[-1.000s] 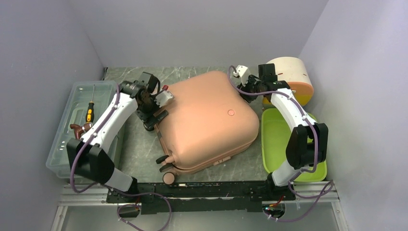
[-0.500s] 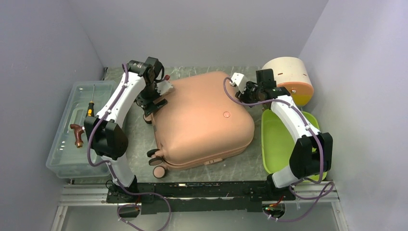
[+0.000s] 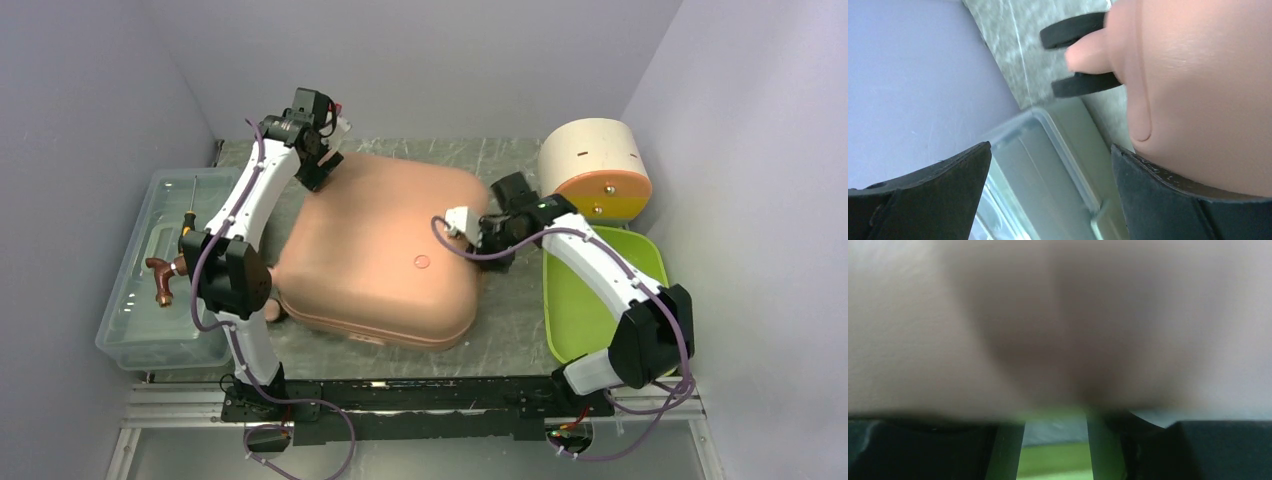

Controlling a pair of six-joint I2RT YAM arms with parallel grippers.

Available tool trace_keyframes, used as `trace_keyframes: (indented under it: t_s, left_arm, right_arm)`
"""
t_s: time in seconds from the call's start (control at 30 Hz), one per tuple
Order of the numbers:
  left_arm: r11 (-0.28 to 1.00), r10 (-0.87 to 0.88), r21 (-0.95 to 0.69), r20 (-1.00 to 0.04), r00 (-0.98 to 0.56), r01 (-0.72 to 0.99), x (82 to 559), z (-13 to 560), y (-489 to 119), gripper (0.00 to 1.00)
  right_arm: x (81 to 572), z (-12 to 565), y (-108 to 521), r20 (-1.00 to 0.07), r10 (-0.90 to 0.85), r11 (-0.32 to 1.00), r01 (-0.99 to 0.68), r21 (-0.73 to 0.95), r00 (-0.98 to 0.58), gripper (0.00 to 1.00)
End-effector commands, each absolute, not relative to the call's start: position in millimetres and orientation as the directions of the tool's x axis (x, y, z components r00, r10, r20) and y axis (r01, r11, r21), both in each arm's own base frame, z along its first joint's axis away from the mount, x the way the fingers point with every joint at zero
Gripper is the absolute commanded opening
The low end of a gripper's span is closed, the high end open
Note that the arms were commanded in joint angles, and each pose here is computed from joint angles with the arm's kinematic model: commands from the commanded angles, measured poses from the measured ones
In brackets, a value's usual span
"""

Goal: Open, take out, and arrange the luggage
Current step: Adjust the luggage at the center of the board.

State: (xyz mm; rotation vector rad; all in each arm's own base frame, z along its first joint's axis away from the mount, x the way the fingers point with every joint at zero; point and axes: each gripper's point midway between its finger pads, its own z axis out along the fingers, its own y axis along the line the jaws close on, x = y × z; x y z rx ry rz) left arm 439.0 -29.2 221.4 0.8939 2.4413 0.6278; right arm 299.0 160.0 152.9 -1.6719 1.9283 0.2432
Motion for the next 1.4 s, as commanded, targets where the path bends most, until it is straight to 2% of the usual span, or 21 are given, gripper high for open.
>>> trace_keyframes:
  t_s: [0.0,0.17,0.27,0.4,0.77,1.1,1.23,1.37]
  left_arm:
    - [0.773,0.622,0.271,-0.502,-0.600,0.574,472.1,149.2,-141.9,0.99]
    - [0.817,0.562,0.259,-0.559,-0.610,0.515,477.1,178.9,-117.4,0.99]
    - [0.815,0.558,0.237,-0.565,-0.608,0.528,473.1,182.0,-117.6,1.00]
    - [0.805,0.545,0.159,-0.579,-0.607,0.572,461.8,181.4,-131.5,0.99]
    - [0.755,0.539,0.045,-0.611,-0.579,0.655,431.4,192.8,-160.2,0.99]
    - [0.757,0.561,0.144,-0.644,-0.520,0.638,423.2,223.1,-153.2,0.99]
    - [0.739,0.554,0.163,-0.698,-0.454,0.653,415.0,264.7,-158.6,0.99]
    - [0.711,0.585,0.217,-0.710,-0.392,0.669,394.8,285.2,-158.5,0.99]
  right_arm:
    - [186.0,131.3,226.4,-0.646,-0.756,-0.037,-0.977,0.210,-0.110,0.49]
    - [228.7,159.7,211.1,-0.677,-0.718,0.114,-0.987,0.114,-0.161,0.49]
    - [268.9,182.7,194.3,-0.715,-0.669,0.246,-0.968,0.042,-0.201,0.49]
    - [301.5,192.8,171.0,-0.731,-0.656,0.329,-0.943,-0.054,-0.188,0.51]
    - [335.4,154.1,140.7,-0.774,-0.630,0.280,-0.949,-0.142,-0.069,0.58]
    - [350.2,135.2,147.9,-0.834,-0.550,0.142,-0.979,-0.144,0.043,0.61]
    - [364.4,135.2,152.8,-0.853,-0.521,0.162,-0.979,-0.128,0.025,0.60]
    - [376.7,146.2,156.3,-0.872,-0.489,0.237,-0.966,-0.104,-0.026,0.59]
